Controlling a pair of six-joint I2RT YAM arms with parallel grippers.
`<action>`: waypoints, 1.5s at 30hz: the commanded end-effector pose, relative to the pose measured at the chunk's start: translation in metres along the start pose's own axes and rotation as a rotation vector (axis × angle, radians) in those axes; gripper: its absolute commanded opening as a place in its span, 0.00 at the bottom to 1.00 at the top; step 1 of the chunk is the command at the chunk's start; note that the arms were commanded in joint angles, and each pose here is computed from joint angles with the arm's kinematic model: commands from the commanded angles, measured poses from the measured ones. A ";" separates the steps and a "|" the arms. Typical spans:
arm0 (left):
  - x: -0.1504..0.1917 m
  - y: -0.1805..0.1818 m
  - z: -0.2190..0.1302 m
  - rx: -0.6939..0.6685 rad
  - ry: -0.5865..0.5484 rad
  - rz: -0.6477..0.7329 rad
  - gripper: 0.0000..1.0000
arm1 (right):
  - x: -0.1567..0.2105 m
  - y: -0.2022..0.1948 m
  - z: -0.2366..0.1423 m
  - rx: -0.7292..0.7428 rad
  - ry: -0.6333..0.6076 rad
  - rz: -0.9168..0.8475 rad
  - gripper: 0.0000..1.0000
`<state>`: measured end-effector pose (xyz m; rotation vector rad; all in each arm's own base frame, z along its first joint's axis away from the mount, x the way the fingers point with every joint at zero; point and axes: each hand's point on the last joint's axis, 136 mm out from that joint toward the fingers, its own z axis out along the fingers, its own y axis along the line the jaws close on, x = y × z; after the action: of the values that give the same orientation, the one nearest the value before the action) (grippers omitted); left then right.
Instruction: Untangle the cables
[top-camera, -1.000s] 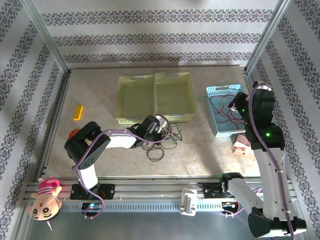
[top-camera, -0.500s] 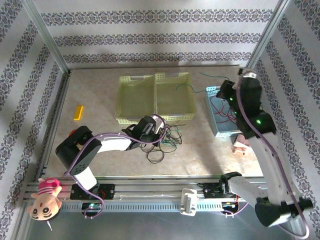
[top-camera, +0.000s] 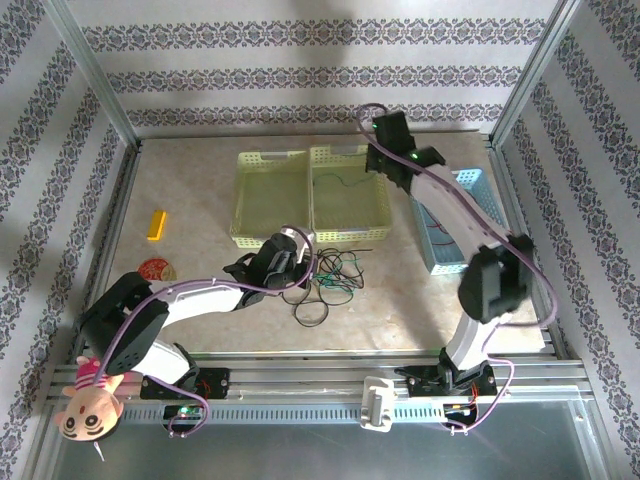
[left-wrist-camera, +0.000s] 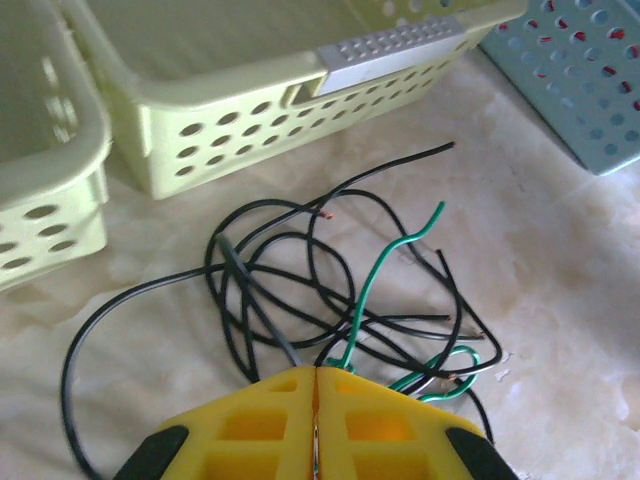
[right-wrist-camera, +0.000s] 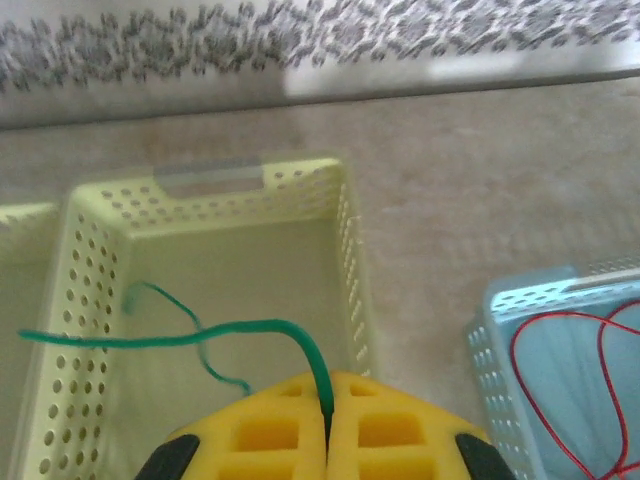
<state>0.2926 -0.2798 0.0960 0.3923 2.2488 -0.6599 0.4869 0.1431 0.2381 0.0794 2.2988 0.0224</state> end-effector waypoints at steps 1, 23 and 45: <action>-0.006 0.016 -0.006 -0.060 -0.047 -0.055 0.08 | 0.038 0.006 0.014 0.048 0.205 -0.188 0.03; -0.006 0.021 -0.007 -0.091 -0.027 -0.020 0.08 | 0.132 0.025 0.084 0.057 0.497 -0.293 0.15; -0.006 0.012 0.005 -0.063 0.025 0.057 0.12 | 0.177 0.050 -0.058 -0.405 0.391 -0.134 0.45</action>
<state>0.3018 -0.2722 0.0962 0.3903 2.2501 -0.5716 0.3667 0.1670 0.1665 -0.1871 2.5771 0.2166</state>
